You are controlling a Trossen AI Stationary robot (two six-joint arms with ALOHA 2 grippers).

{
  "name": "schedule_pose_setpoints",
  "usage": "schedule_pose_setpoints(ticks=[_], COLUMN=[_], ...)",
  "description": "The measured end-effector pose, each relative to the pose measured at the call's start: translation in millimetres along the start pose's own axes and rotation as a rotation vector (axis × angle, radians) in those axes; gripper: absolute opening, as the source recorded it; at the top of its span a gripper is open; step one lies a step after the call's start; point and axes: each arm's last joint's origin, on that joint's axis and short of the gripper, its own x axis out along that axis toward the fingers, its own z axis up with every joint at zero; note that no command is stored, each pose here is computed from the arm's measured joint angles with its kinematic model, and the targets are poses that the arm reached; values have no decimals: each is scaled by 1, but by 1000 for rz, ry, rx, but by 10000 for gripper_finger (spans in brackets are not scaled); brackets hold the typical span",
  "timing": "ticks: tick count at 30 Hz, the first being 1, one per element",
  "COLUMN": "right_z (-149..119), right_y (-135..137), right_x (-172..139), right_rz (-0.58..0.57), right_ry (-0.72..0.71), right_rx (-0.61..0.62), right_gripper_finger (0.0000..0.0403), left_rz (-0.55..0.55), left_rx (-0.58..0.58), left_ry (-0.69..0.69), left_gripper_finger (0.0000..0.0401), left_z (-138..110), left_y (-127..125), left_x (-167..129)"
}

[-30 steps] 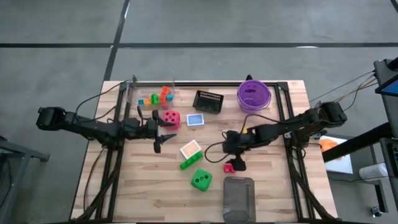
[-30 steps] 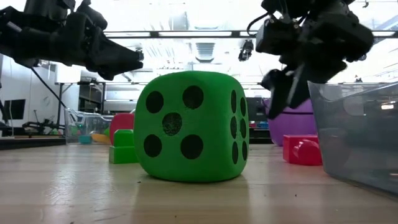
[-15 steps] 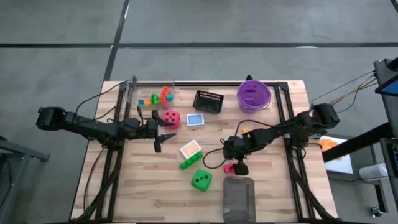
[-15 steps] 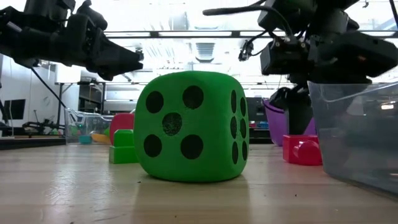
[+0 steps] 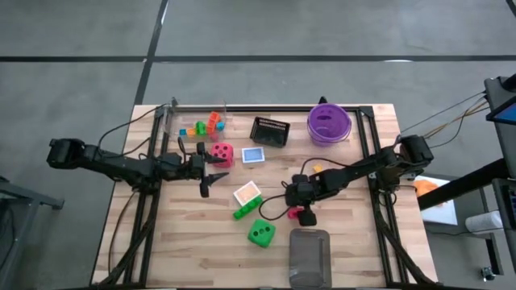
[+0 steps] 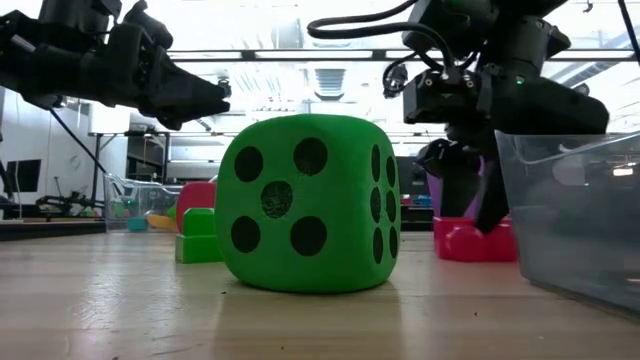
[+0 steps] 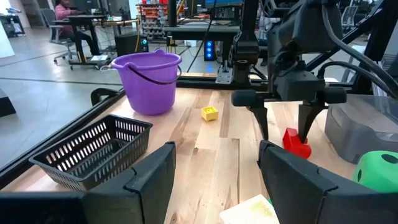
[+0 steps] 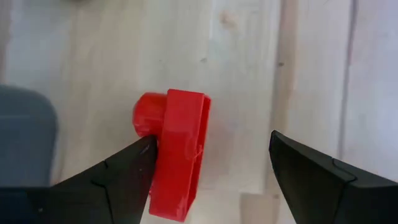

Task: Pick & Place Toys
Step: Put the red game piece into the transparent bin

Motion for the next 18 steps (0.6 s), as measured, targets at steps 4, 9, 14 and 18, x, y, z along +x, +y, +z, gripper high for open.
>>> schedule_pose_setpoints(ticks=[4, 9, 14, 18], right_z=[3, 2, 1, 1], right_y=[0, -1, -1, -1], right_x=[0, 0, 0, -1], right_rz=[-22, -25, -26, -27], right_ry=[-8, -1, 7, 8], right_rx=[-12, -17, -26, -47], right_gripper_finger=[290, 225, 140, 66], left_rz=[0, 1, 5, 12], left_rx=[0, 0, 1, 0], left_ry=[1, 5, 8, 8], left_gripper_finger=[228, 228, 228, 228], left_z=[0, -1, -1, -1], left_y=[0, 0, 0, 0], left_x=[0, 0, 0, 0])
